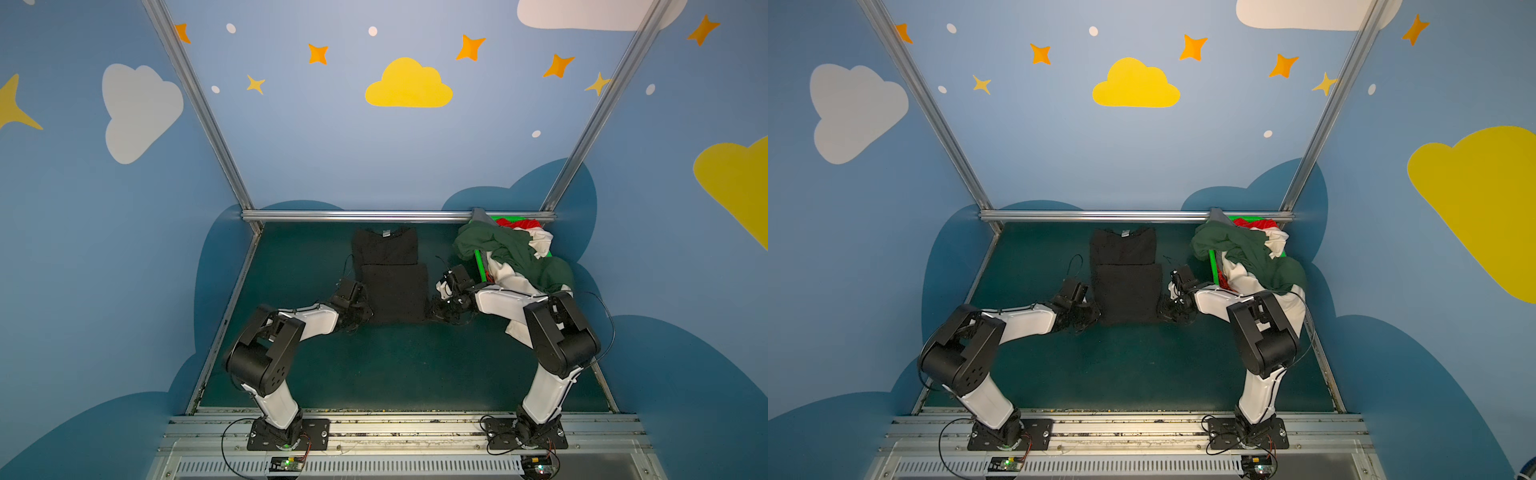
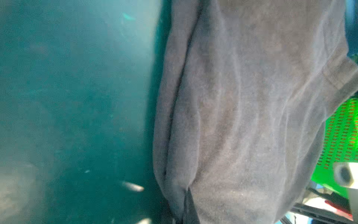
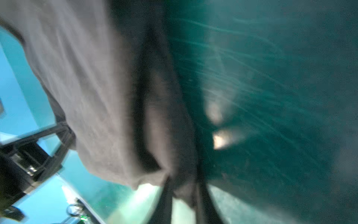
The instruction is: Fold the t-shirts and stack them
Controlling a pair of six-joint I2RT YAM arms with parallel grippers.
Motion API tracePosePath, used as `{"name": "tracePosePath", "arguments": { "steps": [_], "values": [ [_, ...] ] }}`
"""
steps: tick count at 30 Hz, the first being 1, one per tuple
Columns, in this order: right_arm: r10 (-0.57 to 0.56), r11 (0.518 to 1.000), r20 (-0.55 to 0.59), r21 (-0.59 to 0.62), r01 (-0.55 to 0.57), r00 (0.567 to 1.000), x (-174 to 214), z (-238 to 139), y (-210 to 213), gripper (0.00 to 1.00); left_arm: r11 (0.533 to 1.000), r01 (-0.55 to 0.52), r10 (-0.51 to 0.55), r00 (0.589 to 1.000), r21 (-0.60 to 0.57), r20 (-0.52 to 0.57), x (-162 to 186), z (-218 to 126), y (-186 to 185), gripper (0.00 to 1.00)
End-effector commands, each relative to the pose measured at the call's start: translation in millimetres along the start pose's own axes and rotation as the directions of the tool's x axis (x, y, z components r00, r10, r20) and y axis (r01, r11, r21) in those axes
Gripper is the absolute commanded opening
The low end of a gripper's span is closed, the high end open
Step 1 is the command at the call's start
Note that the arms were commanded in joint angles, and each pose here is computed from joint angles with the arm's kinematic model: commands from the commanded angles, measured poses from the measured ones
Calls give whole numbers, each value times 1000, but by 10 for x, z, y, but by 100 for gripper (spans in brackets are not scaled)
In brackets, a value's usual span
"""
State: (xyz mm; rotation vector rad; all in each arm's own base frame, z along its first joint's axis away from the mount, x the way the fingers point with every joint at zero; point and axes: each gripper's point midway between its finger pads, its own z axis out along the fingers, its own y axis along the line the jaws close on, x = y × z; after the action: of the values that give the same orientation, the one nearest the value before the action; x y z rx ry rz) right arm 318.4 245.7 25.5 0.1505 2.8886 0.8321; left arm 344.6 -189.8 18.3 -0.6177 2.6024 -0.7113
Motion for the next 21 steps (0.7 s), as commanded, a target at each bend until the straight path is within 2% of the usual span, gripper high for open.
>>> {"name": "tracePosePath", "arguments": {
  "steps": [1,7,15,21],
  "values": [
    [-19,999,18,43,18,1000,-35,-65,-69,0,990,7,-15,998,-138,-59,191,29,358,4],
    [-10,999,58,52,7,998,-29,-247,-99,0,982,19,-22,1000,-189,-16,127,-118,483,4],
    [-44,999,95,13,43,995,-2,-471,99,0,990,55,-55,998,-130,-2,200,-261,421,4],
    [-92,996,86,8,91,992,102,-581,245,0,996,-1,2,1000,-92,12,258,-418,225,4]
  ]
}}
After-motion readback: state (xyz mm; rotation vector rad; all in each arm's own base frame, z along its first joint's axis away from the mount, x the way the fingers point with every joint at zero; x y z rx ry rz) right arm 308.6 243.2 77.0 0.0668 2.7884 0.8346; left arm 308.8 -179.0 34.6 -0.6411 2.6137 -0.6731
